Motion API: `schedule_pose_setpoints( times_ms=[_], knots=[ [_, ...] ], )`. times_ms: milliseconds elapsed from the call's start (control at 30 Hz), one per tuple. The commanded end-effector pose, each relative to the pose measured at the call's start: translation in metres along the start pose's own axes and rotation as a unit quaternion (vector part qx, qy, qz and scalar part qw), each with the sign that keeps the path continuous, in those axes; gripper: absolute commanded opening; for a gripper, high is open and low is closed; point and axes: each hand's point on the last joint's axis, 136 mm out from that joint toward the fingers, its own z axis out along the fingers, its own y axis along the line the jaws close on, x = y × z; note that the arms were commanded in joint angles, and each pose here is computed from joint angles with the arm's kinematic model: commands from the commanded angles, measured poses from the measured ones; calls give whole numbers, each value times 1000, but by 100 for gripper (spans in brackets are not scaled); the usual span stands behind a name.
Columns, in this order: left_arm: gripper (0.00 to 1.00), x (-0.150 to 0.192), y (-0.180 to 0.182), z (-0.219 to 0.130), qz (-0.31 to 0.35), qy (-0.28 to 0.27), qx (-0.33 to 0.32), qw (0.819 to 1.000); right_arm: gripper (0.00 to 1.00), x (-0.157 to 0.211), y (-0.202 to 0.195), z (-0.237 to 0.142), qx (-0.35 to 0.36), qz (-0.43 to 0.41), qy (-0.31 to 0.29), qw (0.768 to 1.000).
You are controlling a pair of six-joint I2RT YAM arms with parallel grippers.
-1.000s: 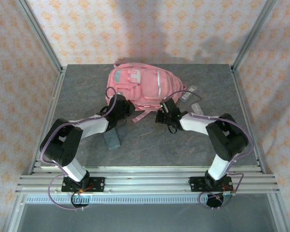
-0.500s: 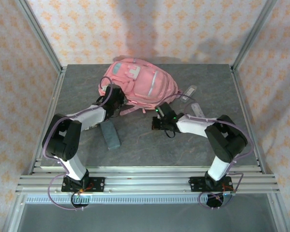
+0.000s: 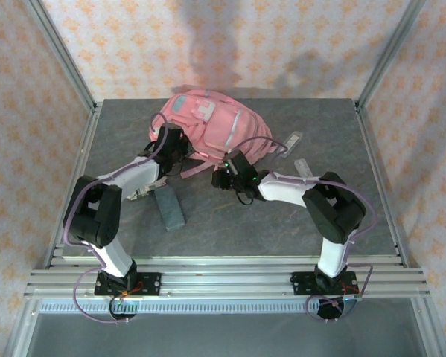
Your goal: Pack the student bag
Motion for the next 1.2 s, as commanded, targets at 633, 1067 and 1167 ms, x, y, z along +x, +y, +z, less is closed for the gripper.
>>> schedule_pose_setpoints(
  times_ms=[633, 1067, 1167],
  knots=[
    [0, -23, -51, -37, -23, -30, 96, 995, 3, -93, 1, 35, 50, 67, -111, 990],
    [0, -25, -43, -33, -21, -33, 88, 995, 0, -50, -15, -6, 14, 52, -78, 996],
    [0, -26, -44, -34, -17, -33, 87, 996, 0, -47, -3, -15, -15, 41, -62, 997]
  ],
)
